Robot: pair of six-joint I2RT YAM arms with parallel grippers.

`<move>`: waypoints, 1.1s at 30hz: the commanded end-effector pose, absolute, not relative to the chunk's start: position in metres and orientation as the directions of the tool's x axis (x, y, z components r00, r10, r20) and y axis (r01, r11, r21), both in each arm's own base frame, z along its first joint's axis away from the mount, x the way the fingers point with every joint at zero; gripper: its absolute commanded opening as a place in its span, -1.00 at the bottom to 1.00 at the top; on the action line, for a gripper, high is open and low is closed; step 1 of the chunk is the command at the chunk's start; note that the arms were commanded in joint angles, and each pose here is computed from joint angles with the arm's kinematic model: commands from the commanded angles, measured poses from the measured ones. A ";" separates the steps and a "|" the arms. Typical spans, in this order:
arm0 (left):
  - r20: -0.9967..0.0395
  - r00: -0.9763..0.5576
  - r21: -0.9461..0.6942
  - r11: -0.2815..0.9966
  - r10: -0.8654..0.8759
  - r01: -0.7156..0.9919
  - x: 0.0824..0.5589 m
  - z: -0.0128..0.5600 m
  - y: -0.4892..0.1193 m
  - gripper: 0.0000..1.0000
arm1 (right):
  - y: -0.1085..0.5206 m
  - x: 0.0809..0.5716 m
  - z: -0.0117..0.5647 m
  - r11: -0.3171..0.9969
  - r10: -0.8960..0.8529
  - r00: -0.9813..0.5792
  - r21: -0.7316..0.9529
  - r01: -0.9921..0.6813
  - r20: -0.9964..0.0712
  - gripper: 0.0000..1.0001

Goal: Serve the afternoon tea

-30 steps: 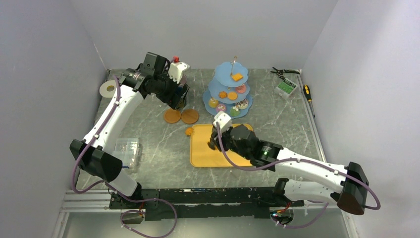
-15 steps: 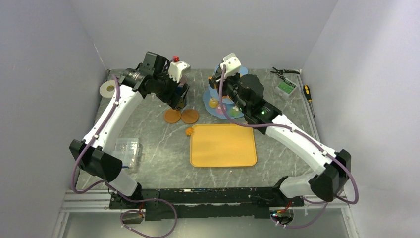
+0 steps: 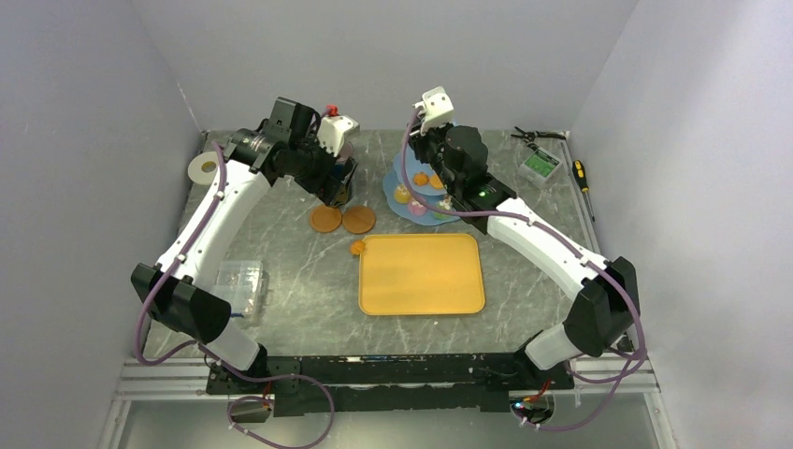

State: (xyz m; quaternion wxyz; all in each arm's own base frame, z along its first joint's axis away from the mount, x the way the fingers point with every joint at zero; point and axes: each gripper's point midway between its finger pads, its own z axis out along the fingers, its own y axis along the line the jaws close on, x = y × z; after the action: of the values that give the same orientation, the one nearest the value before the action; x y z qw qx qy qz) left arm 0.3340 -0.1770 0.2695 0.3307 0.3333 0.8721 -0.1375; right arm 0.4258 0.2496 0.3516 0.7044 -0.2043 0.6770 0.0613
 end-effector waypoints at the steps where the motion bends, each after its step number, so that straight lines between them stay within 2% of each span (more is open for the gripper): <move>1: -0.707 -0.528 0.000 0.746 0.470 0.666 0.330 0.289 -0.173 0.87 | 0.241 0.432 0.414 0.941 -0.093 0.227 -0.160 -0.299 -0.970 -0.52; 13: -0.706 -0.523 0.010 0.744 0.478 0.668 0.330 0.289 -0.172 0.87 | 0.233 0.457 0.394 0.954 -0.128 0.202 -0.177 -0.244 -0.971 -0.45; 20: -0.707 -0.522 0.009 0.745 0.477 0.668 0.330 0.290 -0.172 0.87 | 0.242 0.454 0.388 0.939 -0.120 0.184 -0.172 -0.297 -0.976 0.01; 23: -0.707 -0.522 0.010 0.745 0.477 0.667 0.330 0.290 -0.171 0.87 | 0.242 0.449 0.394 0.938 -0.107 0.196 -0.164 -0.306 -0.975 0.13; 33: -0.701 -0.526 0.014 0.747 0.481 0.665 0.332 0.287 -0.171 0.87 | 0.261 0.408 0.419 0.910 -0.088 0.262 -0.185 -0.372 -0.961 0.14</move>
State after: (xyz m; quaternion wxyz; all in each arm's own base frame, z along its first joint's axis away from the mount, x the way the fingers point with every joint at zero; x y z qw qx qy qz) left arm 0.3345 -0.1753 0.2703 0.3326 0.3325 0.8724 -0.1334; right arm 0.4435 0.2545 0.3532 0.7199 -0.1958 0.6635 0.0572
